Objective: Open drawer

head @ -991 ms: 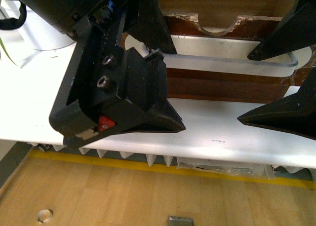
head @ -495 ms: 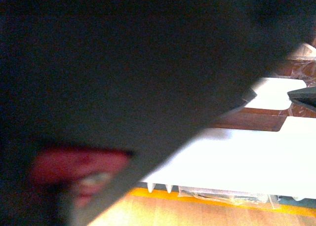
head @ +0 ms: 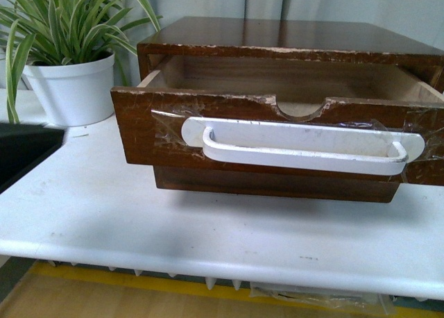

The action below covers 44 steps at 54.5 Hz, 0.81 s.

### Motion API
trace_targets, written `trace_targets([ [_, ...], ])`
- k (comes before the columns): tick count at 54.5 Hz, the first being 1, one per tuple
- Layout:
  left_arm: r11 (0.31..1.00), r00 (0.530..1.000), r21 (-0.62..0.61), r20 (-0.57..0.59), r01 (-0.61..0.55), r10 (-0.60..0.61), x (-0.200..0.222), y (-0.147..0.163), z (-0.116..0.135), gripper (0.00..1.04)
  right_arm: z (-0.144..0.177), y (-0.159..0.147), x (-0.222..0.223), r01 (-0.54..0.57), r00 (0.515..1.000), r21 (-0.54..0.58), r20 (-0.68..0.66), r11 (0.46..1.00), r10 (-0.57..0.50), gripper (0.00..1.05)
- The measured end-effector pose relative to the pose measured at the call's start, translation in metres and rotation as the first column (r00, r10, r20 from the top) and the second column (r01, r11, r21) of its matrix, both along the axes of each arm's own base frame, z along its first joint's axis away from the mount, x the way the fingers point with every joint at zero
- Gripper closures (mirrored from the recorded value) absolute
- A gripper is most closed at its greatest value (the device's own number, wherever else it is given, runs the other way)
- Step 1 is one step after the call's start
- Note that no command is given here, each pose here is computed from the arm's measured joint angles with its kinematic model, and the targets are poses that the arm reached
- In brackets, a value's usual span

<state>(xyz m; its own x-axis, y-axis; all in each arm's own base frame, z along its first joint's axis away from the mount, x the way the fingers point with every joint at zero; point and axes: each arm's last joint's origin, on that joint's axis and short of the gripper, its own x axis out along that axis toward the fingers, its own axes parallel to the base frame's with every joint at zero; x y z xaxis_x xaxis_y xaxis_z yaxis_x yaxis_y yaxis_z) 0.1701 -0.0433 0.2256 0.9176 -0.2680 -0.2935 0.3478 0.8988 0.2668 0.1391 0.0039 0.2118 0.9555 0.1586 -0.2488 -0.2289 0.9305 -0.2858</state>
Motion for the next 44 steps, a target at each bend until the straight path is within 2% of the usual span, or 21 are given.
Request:
trace_targets([
  [7, 0.979, 0.983, -0.095, -0.062, -0.179, 0.174, -0.030, 0.020, -0.020, 0.06, -0.012, -0.004, -0.029, 0.129, 0.991, 0.105, 0.026, 0.986, -0.133, 0.09],
  [13, 0.946, 0.956, -0.147, -0.094, -0.288, 0.277, -0.051, 0.027, -0.034, 0.06, -0.017, -0.006, -0.041, 0.183, 0.980, 0.186, 0.041, 0.965, -0.194, 0.09],
  [20, 0.923, 0.944, -0.200, -0.109, -0.329, 0.313, -0.066, 0.031, -0.045, 0.06, -0.022, -0.009, -0.041, 0.237, 0.966, 0.263, 0.036, 0.935, -0.255, 0.09],
  [31, 0.910, 0.941, -0.238, -0.091, -0.339, 0.326, -0.068, 0.032, -0.044, 0.07, -0.022, -0.010, -0.041, 0.246, 0.962, 0.294, 0.040, 0.924, -0.269, 0.10],
  [36, 0.908, 0.948, -0.321, 0.081, -0.269, 0.309, -0.069, 0.035, -0.050, 0.21, -0.026, -0.006, -0.041, 0.186, 0.956, 0.315, 0.160, 0.931, -0.246, 0.25],
  [39, 0.902, 0.933, -0.347, 0.158, -0.255, 0.325, -0.071, 0.040, -0.049, 0.30, -0.027, -0.005, -0.041, 0.167, 0.955, 0.319, 0.181, 0.933, -0.233, 0.34],
  [44, 0.893, 0.914, -0.356, 0.193, -0.273, 0.357, -0.073, 0.043, -0.046, 0.44, -0.028, -0.004, -0.042, 0.157, 0.955, 0.321, 0.190, 0.934, -0.225, 0.48],
])
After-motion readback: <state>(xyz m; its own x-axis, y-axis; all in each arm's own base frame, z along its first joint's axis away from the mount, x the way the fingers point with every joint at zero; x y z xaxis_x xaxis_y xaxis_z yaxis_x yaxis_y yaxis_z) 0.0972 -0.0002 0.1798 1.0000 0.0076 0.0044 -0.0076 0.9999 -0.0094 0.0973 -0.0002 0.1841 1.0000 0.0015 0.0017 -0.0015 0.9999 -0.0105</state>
